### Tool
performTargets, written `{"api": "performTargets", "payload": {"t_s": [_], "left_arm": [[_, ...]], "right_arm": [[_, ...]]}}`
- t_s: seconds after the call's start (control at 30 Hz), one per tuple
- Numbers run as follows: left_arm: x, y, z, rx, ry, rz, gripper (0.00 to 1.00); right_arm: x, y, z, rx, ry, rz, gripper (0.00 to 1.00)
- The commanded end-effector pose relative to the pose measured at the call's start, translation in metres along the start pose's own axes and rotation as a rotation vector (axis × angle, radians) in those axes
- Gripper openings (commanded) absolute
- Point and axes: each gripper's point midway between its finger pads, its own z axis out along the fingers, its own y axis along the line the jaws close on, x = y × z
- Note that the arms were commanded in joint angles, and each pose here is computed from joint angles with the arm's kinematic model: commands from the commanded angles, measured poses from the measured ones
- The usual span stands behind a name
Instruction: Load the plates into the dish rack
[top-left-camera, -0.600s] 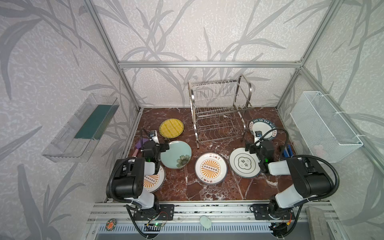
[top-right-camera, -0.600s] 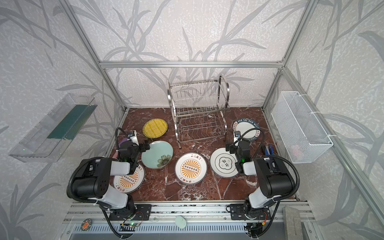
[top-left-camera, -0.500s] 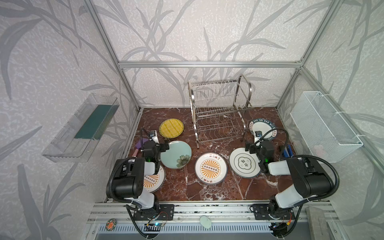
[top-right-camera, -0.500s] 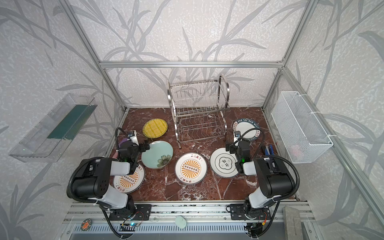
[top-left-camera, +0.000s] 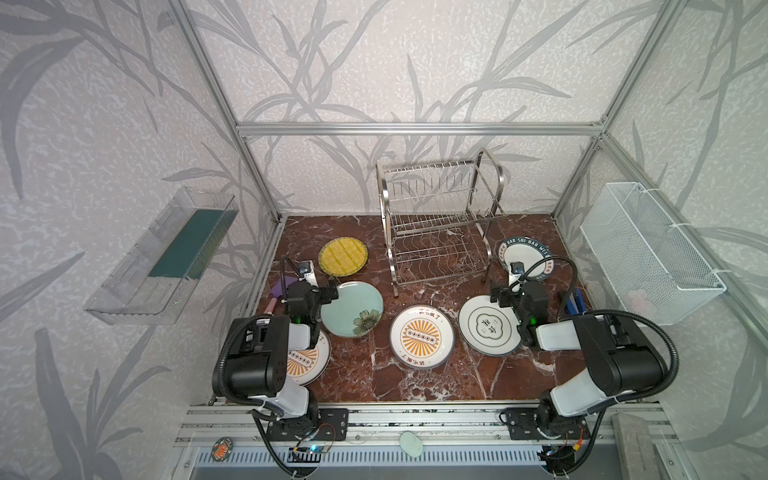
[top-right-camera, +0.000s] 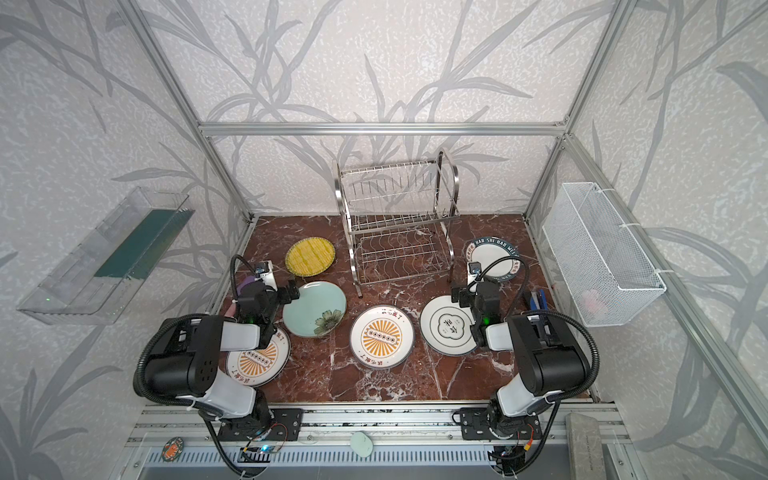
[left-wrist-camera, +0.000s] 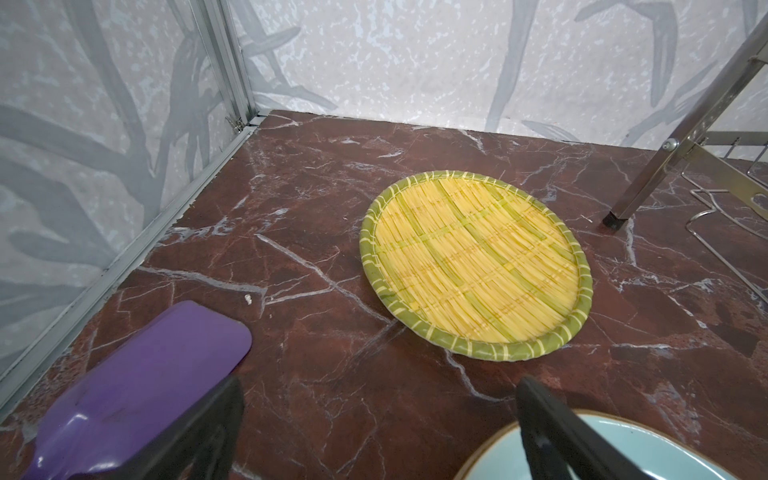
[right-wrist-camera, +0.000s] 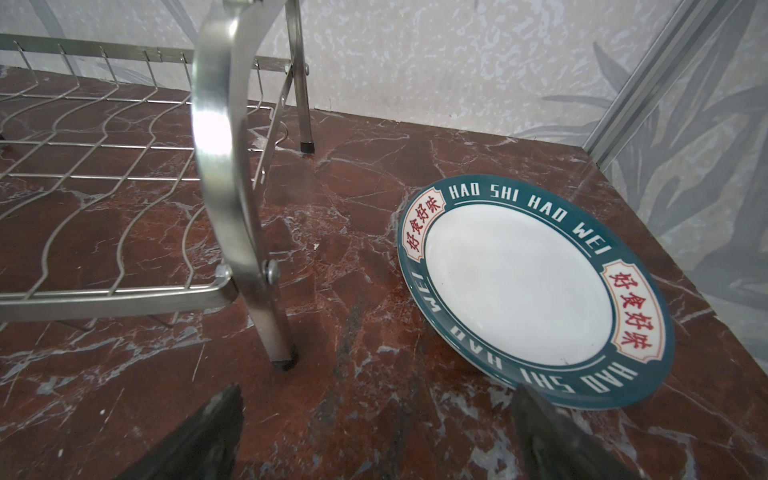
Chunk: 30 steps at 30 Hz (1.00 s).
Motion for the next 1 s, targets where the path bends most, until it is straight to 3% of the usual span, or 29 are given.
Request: {"api": "performTargets", "payload": {"t_s": [0.0,0.7,0.97], "left_arm": [[-0.006,-0.001,0.004,0.000,-0.010,0.022,0.99],[-0.005,-0.001,0.004,0.000,-0.007,0.022,0.99],[-0.008,0.000,0.003,-0.023,-0.009,0.028,0.99]], "right_arm": [[-0.011,0.001,0.002,0.000,-0.038,0.001,0.99],[-0.012,-0.004,0.002,0.028,-0.037,0.008,0.99],[-0.046,-0.016,-0.020,0.098,-0.024,0.013,0.99]]}}
